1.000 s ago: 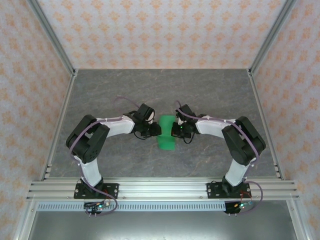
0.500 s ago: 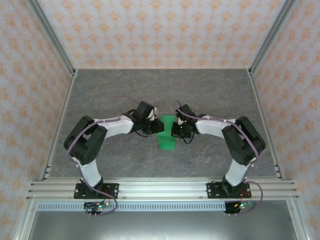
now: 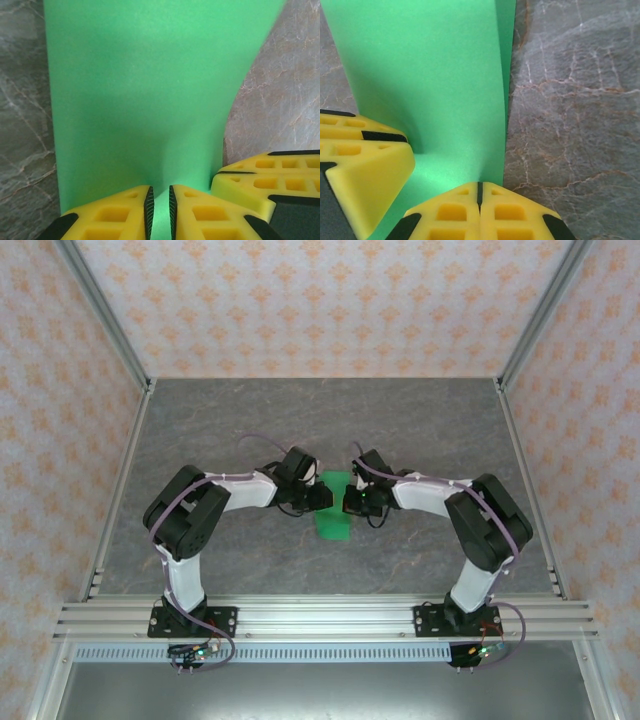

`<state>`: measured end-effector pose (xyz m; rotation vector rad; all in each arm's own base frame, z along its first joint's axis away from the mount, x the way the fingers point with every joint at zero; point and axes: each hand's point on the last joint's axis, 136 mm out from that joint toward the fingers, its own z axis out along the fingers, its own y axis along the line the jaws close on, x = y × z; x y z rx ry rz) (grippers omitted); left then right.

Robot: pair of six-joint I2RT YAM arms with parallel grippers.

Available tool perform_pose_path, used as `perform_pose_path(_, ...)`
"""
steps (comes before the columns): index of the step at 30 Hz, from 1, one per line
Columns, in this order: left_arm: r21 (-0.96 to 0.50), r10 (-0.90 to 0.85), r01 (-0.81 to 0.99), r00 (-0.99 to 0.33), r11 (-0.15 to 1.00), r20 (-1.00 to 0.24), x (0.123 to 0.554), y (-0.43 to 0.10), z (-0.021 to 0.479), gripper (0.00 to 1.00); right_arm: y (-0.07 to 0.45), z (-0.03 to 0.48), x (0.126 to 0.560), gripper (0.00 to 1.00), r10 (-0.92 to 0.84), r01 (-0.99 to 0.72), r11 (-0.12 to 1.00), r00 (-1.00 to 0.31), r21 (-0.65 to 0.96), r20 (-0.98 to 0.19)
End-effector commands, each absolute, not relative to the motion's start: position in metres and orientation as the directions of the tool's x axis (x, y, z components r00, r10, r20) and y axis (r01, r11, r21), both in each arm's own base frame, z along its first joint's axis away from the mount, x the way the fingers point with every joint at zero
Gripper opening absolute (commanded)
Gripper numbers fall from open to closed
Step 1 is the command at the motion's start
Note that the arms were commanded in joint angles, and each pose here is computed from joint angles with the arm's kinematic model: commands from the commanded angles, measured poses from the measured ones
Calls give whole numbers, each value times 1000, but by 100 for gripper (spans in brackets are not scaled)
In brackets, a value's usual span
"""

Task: Fold a paper plane with a square sheet of paper (fold left side to right side)
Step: Hold the square sheet of paper at the center of the table.

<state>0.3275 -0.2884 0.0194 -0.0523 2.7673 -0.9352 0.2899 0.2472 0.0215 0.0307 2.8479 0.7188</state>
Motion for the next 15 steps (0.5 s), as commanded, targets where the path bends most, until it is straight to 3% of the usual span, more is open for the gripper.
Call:
perform_pose_path(1, -536, -98, 6, -981, 844, -165, 311, -276, -1, 19, 238, 39, 293, 3, 88, -30, 868, -973, 497, -212)
perform_pose_path(7, -519, -91, 7, -982, 855, -163, 309, -277, -5, 18, 240, 79, 332, 3, 144, -58, 799, -948, 598, -285)
perform_pose_path(15, -510, -81, 15, -983, 860, -165, 308, -279, -6, 18, 264, 63, 360, 3, 149, -49, 763, -957, 644, -250)
